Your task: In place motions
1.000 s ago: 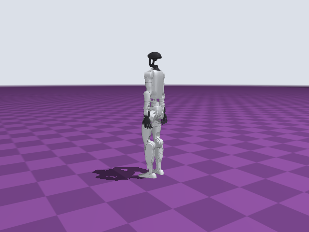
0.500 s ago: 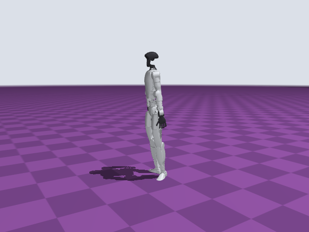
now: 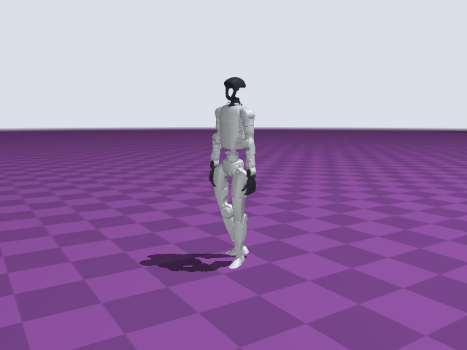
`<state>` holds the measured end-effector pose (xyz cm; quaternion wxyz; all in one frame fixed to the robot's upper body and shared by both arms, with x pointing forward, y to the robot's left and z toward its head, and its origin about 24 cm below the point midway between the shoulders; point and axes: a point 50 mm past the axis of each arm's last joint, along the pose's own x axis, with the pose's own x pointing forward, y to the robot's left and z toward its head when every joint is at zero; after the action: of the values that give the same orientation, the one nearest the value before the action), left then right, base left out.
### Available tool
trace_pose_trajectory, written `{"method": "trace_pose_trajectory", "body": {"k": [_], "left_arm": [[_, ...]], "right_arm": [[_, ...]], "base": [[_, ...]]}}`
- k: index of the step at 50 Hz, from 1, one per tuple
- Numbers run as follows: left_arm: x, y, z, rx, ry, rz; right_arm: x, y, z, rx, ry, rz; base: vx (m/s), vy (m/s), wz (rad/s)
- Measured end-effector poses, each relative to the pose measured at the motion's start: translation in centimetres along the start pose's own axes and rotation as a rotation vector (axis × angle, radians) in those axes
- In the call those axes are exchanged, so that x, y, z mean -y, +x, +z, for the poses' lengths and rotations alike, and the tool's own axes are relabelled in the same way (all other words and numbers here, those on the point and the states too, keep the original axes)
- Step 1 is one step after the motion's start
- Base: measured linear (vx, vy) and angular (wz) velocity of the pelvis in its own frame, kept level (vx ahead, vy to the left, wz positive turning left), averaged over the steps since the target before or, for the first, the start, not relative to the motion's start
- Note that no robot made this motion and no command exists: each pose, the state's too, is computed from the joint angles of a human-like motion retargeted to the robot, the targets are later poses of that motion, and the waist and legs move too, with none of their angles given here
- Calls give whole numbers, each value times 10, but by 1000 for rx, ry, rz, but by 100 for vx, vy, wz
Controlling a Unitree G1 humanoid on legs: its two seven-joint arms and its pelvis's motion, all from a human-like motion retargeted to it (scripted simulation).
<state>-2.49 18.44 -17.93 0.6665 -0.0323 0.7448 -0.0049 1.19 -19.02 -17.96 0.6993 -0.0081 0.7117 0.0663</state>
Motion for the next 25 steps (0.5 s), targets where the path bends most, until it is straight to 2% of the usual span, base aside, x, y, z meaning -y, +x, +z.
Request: {"method": "trace_pose_trajectory", "body": {"k": [15,25], "left_arm": [[-26,-6,3,-19,25,66],[-8,-2,7,0,1,45]], "right_arm": [[-18,2,-29,-96,25,31],[-17,-1,-56,-203,13,30]], "base": [[11,-31,81],[5,-9,44]]}}
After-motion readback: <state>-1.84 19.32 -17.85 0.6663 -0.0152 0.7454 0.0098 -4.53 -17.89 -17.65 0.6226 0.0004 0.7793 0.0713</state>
